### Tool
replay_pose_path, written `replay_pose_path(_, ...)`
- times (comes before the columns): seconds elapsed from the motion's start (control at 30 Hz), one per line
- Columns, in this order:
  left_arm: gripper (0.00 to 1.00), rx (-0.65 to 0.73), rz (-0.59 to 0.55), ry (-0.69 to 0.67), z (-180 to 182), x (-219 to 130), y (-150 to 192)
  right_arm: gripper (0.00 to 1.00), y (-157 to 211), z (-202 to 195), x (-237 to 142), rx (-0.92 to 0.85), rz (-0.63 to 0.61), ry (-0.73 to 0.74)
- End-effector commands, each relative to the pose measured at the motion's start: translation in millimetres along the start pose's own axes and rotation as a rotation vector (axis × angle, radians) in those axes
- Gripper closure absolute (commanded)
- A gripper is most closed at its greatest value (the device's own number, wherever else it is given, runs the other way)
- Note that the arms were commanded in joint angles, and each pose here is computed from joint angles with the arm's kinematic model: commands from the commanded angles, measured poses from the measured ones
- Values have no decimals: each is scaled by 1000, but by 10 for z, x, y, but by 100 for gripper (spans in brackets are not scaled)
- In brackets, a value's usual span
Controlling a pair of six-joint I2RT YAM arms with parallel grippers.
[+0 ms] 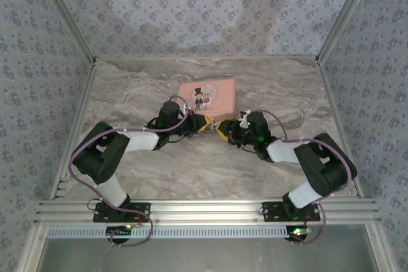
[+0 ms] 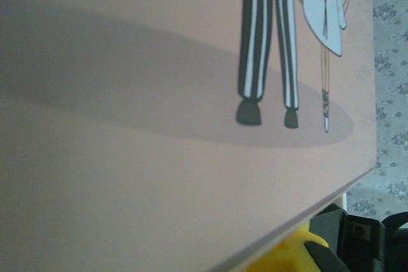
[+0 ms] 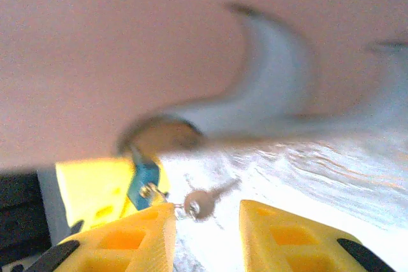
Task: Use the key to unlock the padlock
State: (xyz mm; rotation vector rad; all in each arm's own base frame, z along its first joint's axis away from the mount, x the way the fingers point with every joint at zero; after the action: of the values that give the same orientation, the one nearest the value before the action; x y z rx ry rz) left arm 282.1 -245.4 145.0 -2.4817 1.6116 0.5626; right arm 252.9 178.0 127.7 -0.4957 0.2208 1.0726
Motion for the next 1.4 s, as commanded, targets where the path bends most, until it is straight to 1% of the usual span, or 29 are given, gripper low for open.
replay_pose_path(0.0,100,38,58,71,-265,-38,53,66,127,-96,-173,-67,70,80)
replay_pose_path(0.13,100,39,55,63,-271,-32,42,64,217,-53,-431,-193,107,173)
replay_pose_path(0.2,100,35,56,63,-273,-27,42,62,240,8,-575,-281,104,232)
replay_pose_path(0.27,100,36,57,67,-292,-27,37,59,241,113,-716,-385,88,294)
replay_pose_path(0.33,100,35,60,65,-299,-27,43,57,235,242,-807,-491,79,338)
replay_pose_path(0.43,100,32,67,67,-323,-22,46,55,229,457,-838,-646,84,379)
replay_pose_path(0.57,100,24,77,58,-352,-26,62,54,216,691,-707,-815,111,416)
replay_pose_path(0.77,100,20,92,27,-393,-43,90,50,147,895,-418,-967,154,437)
replay_pose_path(0.97,100,13,105,18,-417,-49,99,48,93,945,-144,-1049,203,457)
replay_pose_path(1.13,100,5,111,12,-439,-45,98,50,55,944,15,-1098,233,485)
replay_pose_path(1.37,99,3,123,10,-471,-43,96,52,30,910,179,-1128,260,519)
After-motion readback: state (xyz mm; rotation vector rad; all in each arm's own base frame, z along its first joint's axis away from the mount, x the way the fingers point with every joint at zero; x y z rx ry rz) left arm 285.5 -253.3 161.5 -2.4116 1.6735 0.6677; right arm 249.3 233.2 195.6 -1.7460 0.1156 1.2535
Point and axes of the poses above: each hand's point on the last joint's axis, 136 mm out from that joint toward the fingers, its own x axis out along the fingers, its own z axis along the line the jaws close on, y = z × x, the point moved 9 cm from there along -x, back along the fingers, and after that the axes turned 13 degrees about -x, right-handed, at the moved point
